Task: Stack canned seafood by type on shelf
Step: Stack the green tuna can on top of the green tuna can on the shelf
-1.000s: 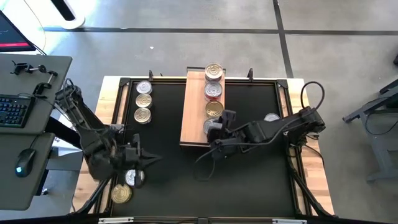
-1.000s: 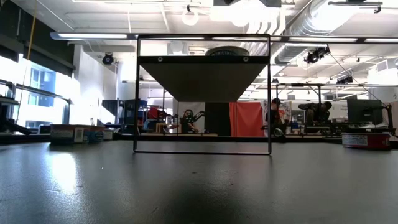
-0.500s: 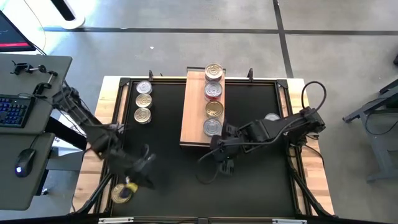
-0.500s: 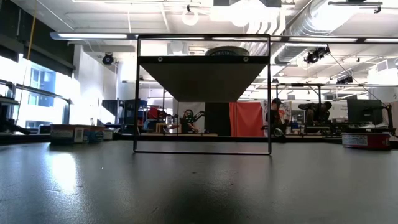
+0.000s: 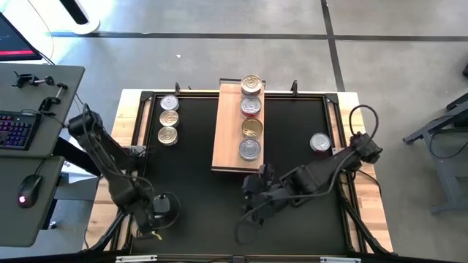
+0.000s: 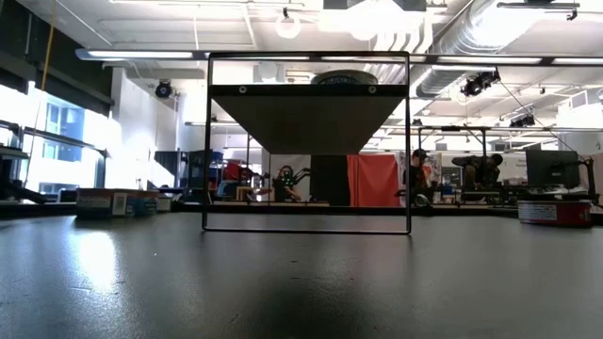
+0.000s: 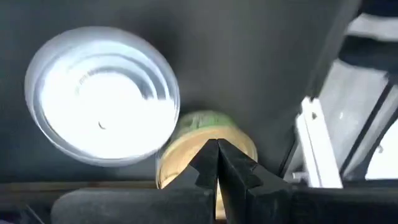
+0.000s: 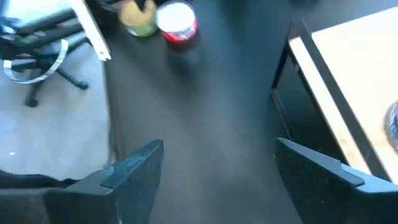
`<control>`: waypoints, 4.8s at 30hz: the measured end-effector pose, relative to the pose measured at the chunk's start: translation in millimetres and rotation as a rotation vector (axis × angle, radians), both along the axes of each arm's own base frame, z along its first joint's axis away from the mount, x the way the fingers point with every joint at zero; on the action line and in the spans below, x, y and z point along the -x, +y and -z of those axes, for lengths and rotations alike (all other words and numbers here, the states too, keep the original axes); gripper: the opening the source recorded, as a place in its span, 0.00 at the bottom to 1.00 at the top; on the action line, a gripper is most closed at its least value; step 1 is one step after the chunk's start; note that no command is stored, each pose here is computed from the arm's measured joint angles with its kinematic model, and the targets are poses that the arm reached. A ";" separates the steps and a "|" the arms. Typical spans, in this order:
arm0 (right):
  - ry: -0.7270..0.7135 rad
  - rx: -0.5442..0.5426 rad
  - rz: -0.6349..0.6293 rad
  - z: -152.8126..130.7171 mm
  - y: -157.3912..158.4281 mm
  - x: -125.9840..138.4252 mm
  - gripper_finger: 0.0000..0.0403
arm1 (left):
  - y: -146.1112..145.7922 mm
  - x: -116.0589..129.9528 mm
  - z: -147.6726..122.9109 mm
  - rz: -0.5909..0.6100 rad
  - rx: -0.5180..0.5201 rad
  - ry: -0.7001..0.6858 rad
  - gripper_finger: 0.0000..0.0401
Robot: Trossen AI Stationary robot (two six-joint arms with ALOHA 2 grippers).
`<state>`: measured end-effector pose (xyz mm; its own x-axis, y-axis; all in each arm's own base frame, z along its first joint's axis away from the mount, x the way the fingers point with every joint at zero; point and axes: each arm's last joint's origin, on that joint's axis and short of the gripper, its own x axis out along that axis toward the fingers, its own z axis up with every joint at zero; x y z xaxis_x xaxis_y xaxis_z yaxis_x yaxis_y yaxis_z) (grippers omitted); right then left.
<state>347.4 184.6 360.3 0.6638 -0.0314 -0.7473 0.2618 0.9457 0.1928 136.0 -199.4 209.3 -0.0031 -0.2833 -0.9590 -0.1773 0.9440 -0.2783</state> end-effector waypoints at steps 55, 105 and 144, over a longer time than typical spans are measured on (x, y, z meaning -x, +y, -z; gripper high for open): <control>0.173 0.113 0.315 100.9 119.2 84.9 0.00 | 21.2 -163.0 49.4 -0.239 -0.022 -0.706 0.00; -0.012 -0.279 0.363 235.2 8.7 -15.1 0.00 | 16.5 -158.3 76.1 0.003 -0.420 -0.762 0.00; 0.124 -0.257 0.410 222.5 4.6 -21.5 0.00 | -3.7 -120.7 64.2 0.122 -0.465 -0.814 0.00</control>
